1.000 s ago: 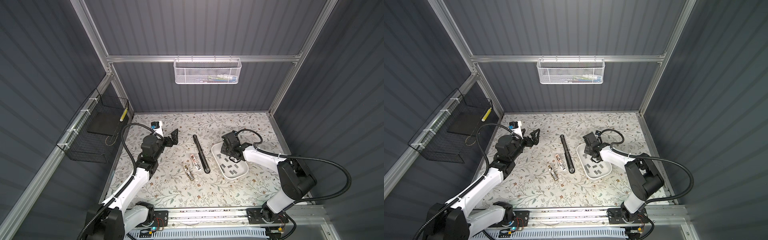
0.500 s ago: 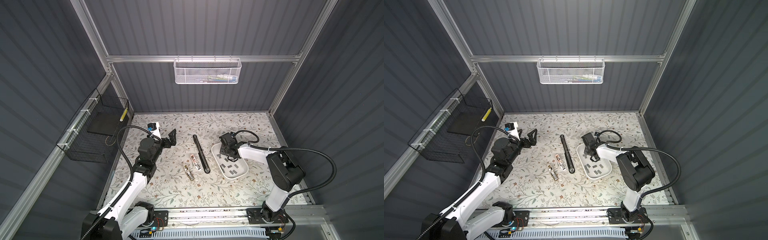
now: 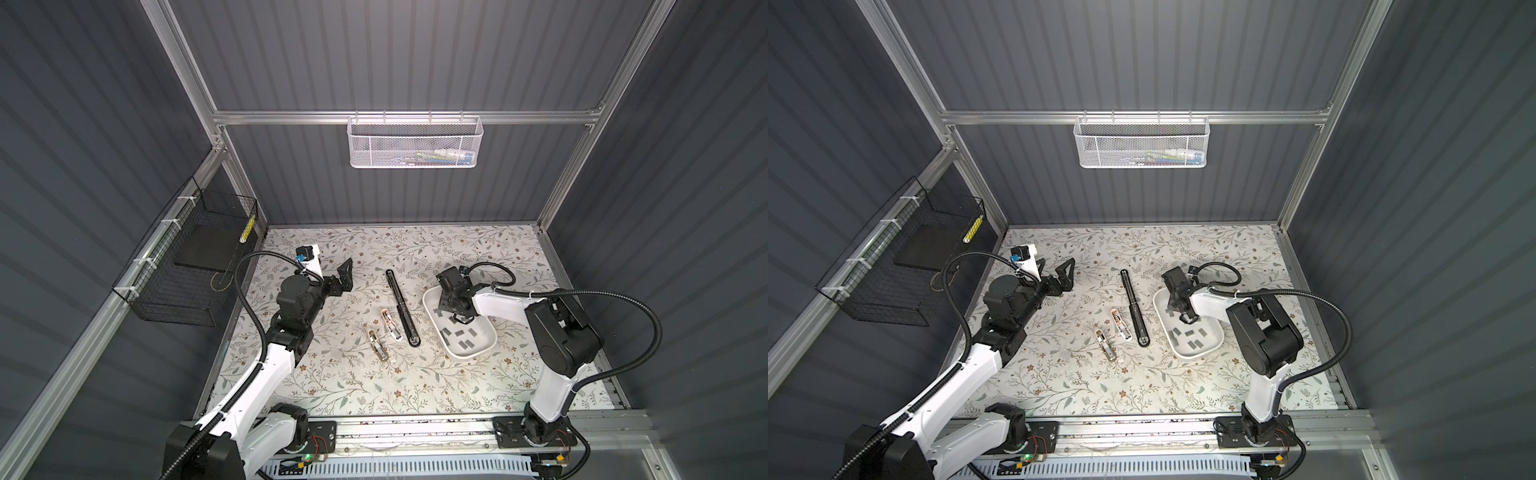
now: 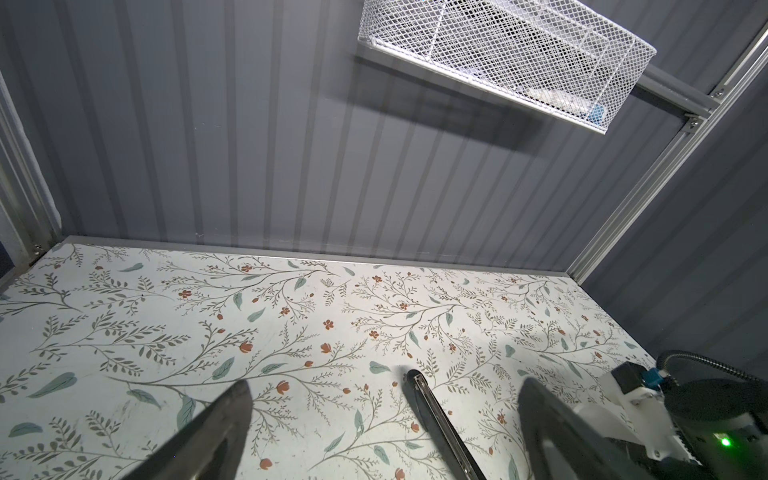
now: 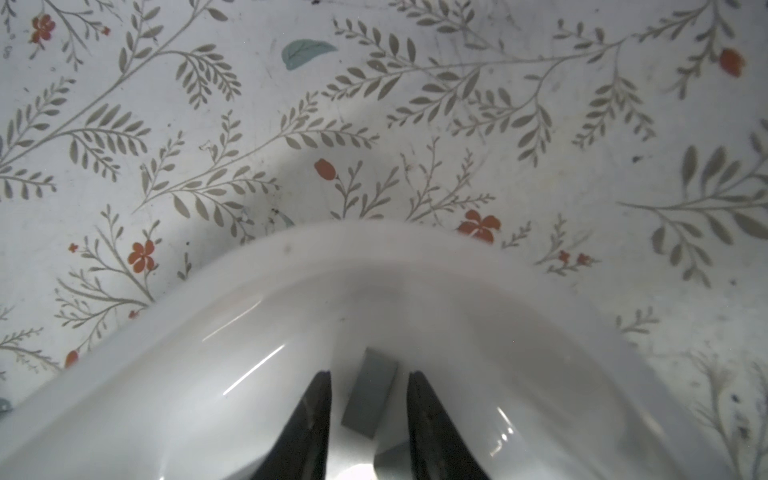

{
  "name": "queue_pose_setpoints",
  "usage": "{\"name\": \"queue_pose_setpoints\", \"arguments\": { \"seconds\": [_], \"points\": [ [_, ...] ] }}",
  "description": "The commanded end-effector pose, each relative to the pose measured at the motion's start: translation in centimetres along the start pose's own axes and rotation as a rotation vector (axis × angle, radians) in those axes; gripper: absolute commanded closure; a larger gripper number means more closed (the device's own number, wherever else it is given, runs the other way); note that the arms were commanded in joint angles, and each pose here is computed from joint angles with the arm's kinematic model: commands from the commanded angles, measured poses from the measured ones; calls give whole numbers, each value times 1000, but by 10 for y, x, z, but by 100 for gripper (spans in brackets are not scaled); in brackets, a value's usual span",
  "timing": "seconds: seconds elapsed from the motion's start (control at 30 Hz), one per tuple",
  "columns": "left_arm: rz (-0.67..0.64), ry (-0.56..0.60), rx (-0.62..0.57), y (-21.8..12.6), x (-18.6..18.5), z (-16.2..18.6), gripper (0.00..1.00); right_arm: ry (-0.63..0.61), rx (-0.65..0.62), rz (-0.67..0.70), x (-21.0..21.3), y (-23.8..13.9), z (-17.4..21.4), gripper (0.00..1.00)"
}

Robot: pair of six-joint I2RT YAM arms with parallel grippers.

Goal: Load the staples into the stapler

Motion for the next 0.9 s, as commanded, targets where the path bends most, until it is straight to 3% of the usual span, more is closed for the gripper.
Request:
{"name": "queue_pose_setpoints", "arguments": {
  "seconds": [0.0,0.87],
  "points": [
    [-15,-5,5,-2,2,3,0,-4,-11,26,0,5,-3,67],
    [-23,-7,4,-4,3,3,0,-42,-14,77,-6,15,-3,73]
  ]
}}
Point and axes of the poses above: each gripper's point midway between its finger pads, its own y axis out along the fingers, its own x axis along the line the jaws close on, z = x × y, the point moved 4 cm from there along -y, back along the fingers, and after that the axes turned 12 degrees about y, right-handed, at the moved point
